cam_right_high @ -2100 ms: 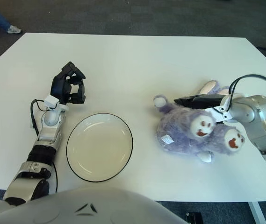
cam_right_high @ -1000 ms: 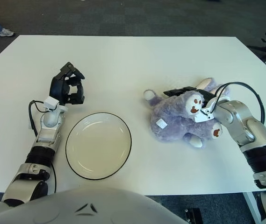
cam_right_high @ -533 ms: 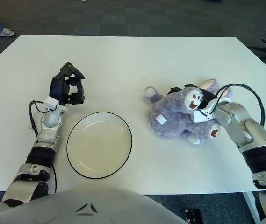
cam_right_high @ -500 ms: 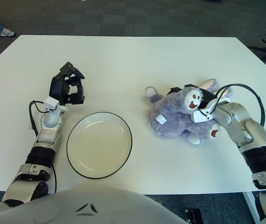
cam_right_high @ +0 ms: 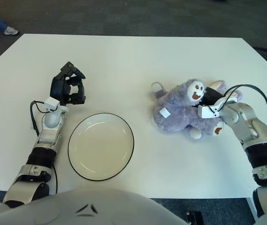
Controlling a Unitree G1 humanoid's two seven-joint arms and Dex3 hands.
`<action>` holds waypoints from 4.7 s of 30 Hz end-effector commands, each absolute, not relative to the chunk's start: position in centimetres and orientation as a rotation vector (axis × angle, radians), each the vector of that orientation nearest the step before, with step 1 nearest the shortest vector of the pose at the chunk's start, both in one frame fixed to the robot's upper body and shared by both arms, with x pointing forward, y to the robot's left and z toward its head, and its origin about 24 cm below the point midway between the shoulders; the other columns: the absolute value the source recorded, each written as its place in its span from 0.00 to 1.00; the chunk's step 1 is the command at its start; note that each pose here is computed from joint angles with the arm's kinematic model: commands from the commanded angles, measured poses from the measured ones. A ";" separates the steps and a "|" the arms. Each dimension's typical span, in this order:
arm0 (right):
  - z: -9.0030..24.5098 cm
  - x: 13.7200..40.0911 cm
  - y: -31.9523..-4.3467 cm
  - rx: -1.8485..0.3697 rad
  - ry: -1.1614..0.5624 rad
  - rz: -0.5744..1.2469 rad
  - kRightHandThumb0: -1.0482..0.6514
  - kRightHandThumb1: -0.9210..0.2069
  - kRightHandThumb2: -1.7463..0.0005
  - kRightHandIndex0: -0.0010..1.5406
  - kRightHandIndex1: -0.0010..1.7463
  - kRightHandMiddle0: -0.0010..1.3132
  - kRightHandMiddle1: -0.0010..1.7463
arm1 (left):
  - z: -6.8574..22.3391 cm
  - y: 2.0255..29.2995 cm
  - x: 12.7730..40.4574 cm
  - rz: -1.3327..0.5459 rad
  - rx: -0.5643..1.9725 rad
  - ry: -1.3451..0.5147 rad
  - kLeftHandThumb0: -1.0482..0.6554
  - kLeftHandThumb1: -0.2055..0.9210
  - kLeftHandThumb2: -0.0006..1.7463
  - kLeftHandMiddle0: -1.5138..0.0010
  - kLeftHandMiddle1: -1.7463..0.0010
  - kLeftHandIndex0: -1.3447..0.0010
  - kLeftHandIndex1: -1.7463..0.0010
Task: Put the doll into the plate.
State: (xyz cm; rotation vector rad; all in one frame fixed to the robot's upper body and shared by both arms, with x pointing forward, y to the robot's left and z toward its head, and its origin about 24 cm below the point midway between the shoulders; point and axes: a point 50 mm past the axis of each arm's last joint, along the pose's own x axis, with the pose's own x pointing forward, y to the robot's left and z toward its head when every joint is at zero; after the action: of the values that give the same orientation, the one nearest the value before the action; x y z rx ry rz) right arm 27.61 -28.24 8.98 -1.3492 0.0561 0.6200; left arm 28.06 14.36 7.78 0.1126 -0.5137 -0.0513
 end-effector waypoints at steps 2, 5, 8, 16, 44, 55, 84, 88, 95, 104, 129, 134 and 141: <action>5.4 25.9 -29.1 -1.301 0.204 0.693 0.91 0.62 0.18 0.44 1.00 0.68 1.00 | 4.5 14.9 26.5 -0.031 0.108 -0.377 0.35 0.57 0.67 0.22 0.00 0.61 0.00; 5.5 25.9 -29.2 -1.301 0.195 0.695 0.92 0.63 0.17 0.45 1.00 0.69 1.00 | 4.6 14.9 26.5 -0.030 0.110 -0.378 0.35 0.57 0.67 0.22 0.00 0.61 0.00; 5.5 26.0 -29.2 -1.301 0.190 0.696 0.92 0.64 0.17 0.46 1.00 0.70 1.00 | 4.5 14.9 26.6 -0.029 0.110 -0.377 0.35 0.56 0.67 0.21 0.00 0.61 0.00; 6.1 25.9 -29.6 -1.278 0.142 0.657 0.92 0.66 0.15 0.47 1.00 0.71 1.00 | 4.5 14.9 26.6 -0.034 0.106 -0.372 0.35 0.56 0.67 0.21 0.00 0.61 0.00; 12.9 24.6 -26.4 -1.152 -0.230 0.346 0.93 0.67 0.15 0.47 1.00 0.72 1.00 | 4.2 16.0 27.5 0.003 0.190 -0.248 0.36 0.58 0.66 0.26 0.00 0.62 0.00; 14.3 24.1 -25.0 -1.109 -0.348 0.242 0.93 0.67 0.15 0.47 1.00 0.72 1.00 | 4.3 16.6 27.8 0.096 0.277 -0.188 0.35 0.57 0.67 0.23 0.00 0.61 0.00; 18.3 24.0 -21.3 -1.000 -0.532 0.188 0.93 0.68 0.14 0.48 1.00 0.66 1.00 | 4.0 16.5 28.3 0.163 0.237 -0.124 0.36 0.60 0.64 0.29 0.00 0.64 0.00; 18.9 24.5 -20.2 -0.959 -0.556 0.230 0.92 0.66 0.15 0.47 1.00 0.65 1.00 | 3.9 16.4 28.3 0.169 0.241 -0.105 0.36 0.62 0.62 0.30 0.00 0.65 0.00; 19.6 24.6 -18.7 -0.900 -0.592 0.309 0.92 0.65 0.16 0.46 1.00 0.64 1.00 | 3.9 16.2 28.3 0.175 0.252 -0.081 0.37 0.67 0.58 0.32 0.00 0.68 0.00; 19.9 24.5 -16.9 -0.847 -0.635 0.404 0.93 0.69 0.13 0.49 1.00 0.68 1.00 | 4.0 15.8 28.2 0.157 0.246 -0.074 0.38 0.72 0.54 0.32 0.00 0.71 0.00; 19.2 24.6 -12.0 -0.692 -0.683 0.649 0.97 0.78 0.05 0.55 1.00 0.82 1.00 | 4.1 14.9 28.0 0.084 0.181 -0.117 0.39 0.77 0.50 0.38 0.00 0.74 0.00; 19.1 24.6 -11.3 -0.660 -0.649 0.708 0.97 0.77 0.06 0.54 1.00 0.81 1.00 | 4.0 14.8 28.0 0.100 0.185 -0.121 0.39 0.78 0.49 0.39 0.00 0.74 0.00; 19.0 24.5 -10.1 -0.708 -0.700 0.745 0.96 0.76 0.07 0.53 1.00 0.79 1.00 | 4.1 14.6 28.0 0.118 0.191 -0.121 0.39 0.78 0.49 0.40 0.00 0.75 0.00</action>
State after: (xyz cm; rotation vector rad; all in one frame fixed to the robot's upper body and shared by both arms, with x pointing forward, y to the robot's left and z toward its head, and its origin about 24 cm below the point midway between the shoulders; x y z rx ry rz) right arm 24.54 -10.66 18.34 -0.6787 -0.6313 0.7413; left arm 28.84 14.85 5.83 0.1989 -0.1837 0.1068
